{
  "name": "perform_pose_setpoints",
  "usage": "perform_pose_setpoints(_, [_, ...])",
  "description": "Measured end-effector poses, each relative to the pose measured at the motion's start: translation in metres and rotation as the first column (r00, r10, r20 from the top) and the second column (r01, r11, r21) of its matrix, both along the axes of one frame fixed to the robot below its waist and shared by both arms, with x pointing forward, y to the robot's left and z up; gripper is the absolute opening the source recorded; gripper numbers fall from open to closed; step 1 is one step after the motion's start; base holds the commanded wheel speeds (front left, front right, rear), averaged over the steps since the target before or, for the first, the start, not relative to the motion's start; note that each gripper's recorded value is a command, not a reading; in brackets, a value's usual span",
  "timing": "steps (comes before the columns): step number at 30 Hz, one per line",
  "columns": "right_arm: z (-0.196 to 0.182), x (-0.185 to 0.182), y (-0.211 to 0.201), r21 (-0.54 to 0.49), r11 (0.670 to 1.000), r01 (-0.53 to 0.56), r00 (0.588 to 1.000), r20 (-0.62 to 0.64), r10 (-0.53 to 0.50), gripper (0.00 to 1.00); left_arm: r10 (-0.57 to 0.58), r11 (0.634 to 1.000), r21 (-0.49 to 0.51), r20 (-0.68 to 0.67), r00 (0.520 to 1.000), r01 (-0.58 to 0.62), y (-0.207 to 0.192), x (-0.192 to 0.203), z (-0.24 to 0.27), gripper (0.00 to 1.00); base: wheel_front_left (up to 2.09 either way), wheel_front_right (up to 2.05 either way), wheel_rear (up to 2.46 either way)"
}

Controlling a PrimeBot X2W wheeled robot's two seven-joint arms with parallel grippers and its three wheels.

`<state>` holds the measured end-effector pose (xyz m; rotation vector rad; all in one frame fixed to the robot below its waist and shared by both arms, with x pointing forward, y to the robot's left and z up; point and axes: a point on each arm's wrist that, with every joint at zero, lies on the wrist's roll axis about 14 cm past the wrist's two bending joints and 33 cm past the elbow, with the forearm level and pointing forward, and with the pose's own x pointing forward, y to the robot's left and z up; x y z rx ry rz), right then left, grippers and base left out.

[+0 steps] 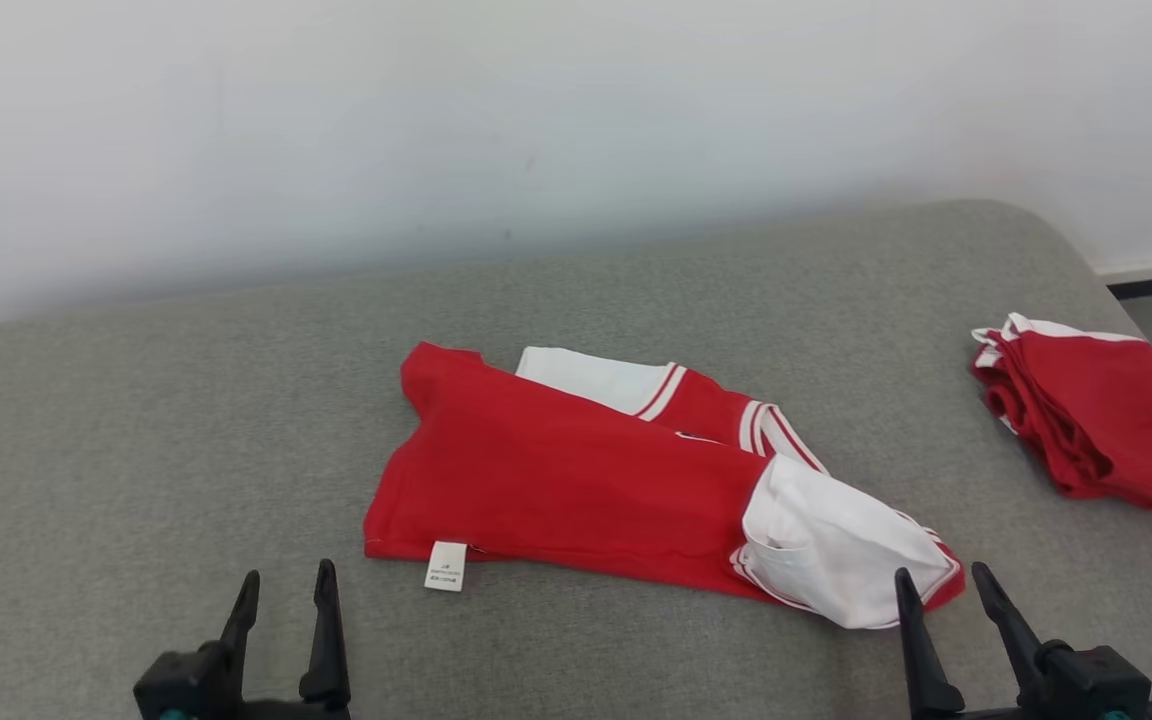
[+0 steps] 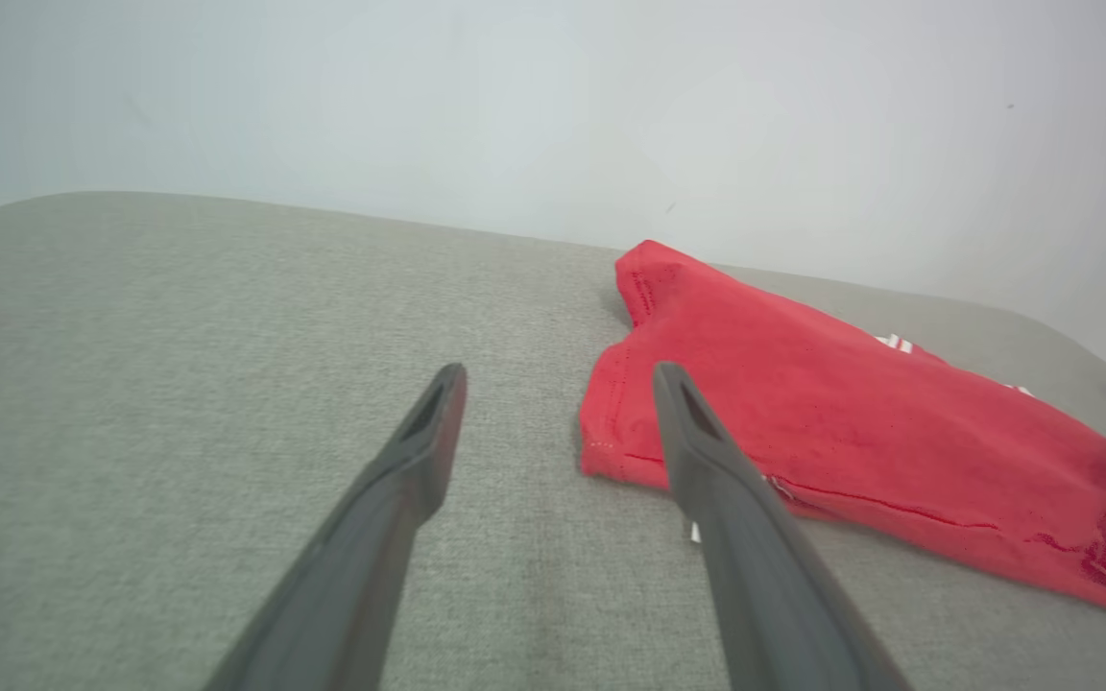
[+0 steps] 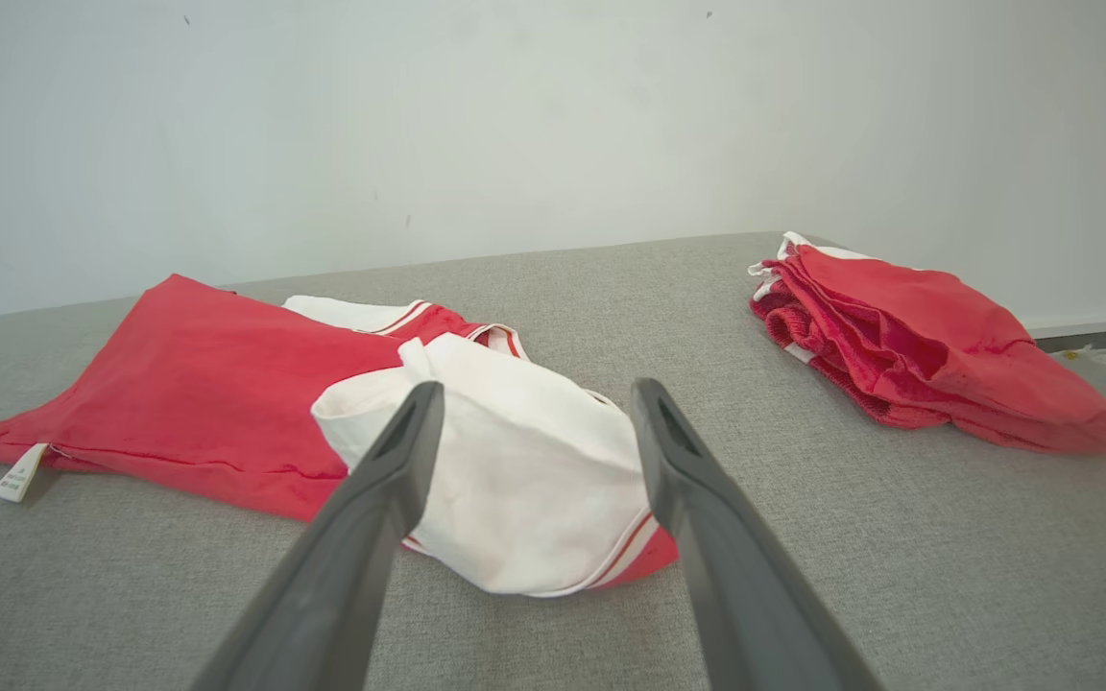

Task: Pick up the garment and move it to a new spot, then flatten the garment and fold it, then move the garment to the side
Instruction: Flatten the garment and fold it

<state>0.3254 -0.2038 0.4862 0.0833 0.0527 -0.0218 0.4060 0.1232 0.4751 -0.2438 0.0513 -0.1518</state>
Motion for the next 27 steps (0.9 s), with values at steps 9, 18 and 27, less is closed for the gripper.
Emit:
perform_pose_setpoints(9, [0.004,0.005,-0.002,-0.014,1.0,-0.004,1.0,0.011,0.004,1.0,0.048,0.998,0.045,0.088,0.995,-0.052,0.025,-0.047,0.019,1.0,0.0,0.0,0.0])
perform_pose_setpoints(18, [-0.002,-0.001,0.003,-0.019,1.0,-0.023,1.0,-0.003,0.023,1.0,0.104,0.992,0.067,0.092,0.99,-0.111,0.049,-0.082,0.017,1.0,0.0,0.0,0.0])
perform_pose_setpoints(27, [-0.009,-0.007,0.007,-0.017,0.999,-0.038,0.999,-0.02,0.038,1.0,0.14,0.985,0.085,0.092,0.986,-0.148,0.064,-0.098,0.015,1.0,0.0,0.0,0.0])
